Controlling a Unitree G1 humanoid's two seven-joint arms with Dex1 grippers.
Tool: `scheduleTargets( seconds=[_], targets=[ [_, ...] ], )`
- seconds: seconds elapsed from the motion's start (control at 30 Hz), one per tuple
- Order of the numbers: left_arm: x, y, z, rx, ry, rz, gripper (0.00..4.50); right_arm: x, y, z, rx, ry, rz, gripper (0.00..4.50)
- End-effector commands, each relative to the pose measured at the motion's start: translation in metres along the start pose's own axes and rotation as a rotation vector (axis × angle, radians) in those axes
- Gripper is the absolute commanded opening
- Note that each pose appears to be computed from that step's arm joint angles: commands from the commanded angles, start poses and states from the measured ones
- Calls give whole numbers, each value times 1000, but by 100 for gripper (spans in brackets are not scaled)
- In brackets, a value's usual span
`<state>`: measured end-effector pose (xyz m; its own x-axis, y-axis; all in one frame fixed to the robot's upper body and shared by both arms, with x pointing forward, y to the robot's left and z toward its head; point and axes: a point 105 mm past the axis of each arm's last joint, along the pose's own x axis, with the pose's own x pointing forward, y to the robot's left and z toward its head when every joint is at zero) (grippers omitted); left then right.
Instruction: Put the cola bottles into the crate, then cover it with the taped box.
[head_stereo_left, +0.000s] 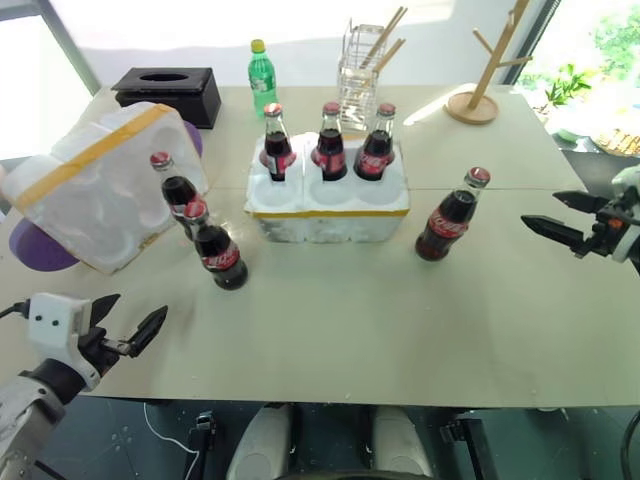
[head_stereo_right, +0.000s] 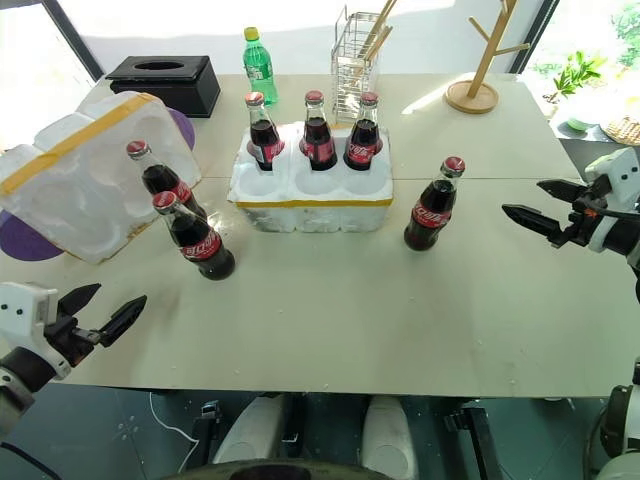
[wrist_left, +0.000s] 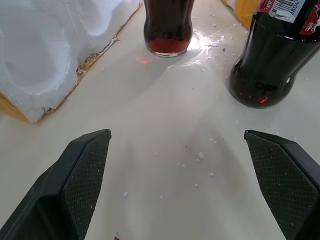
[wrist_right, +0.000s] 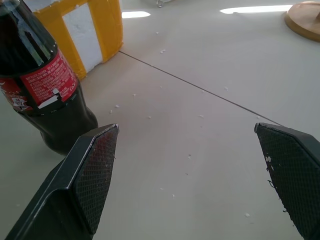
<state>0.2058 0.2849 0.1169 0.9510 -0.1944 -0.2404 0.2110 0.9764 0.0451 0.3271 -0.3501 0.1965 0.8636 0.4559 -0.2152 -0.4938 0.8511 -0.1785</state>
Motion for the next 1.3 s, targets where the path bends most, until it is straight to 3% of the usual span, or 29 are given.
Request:
scheduleTargets(
  seconds=[0.03, 0.47, 0.67, 0.83, 0.9, 1.0, 1.3],
  targets=[
    [-1, 2, 5, 28, -16, 15, 447, -2, -4, 16, -33, -66, -15, 450],
    [1, 14, 8, -8, -35, 63, 447, -2, -4, 16, -3, -99, -10, 450],
    [8, 4, 23, 23, -86, -16, 447, 4, -1, 20, 12, -83, 29, 450],
    [15, -7, 43, 56, -139, -114, 447, -20, 4, 56, 5, -101, 135, 450],
    [17, -10, 44, 54, -138, -147, 447, -29, 14, 69, 3, -102, 212, 450],
    [22, -19, 43, 81, -125, -223, 447, -51, 58, 89, -4, -91, 465, 450],
    [46, -35, 54, 143, -152, -369, 447, -65, 163, 104, -14, -55, 866, 450]
  ],
)
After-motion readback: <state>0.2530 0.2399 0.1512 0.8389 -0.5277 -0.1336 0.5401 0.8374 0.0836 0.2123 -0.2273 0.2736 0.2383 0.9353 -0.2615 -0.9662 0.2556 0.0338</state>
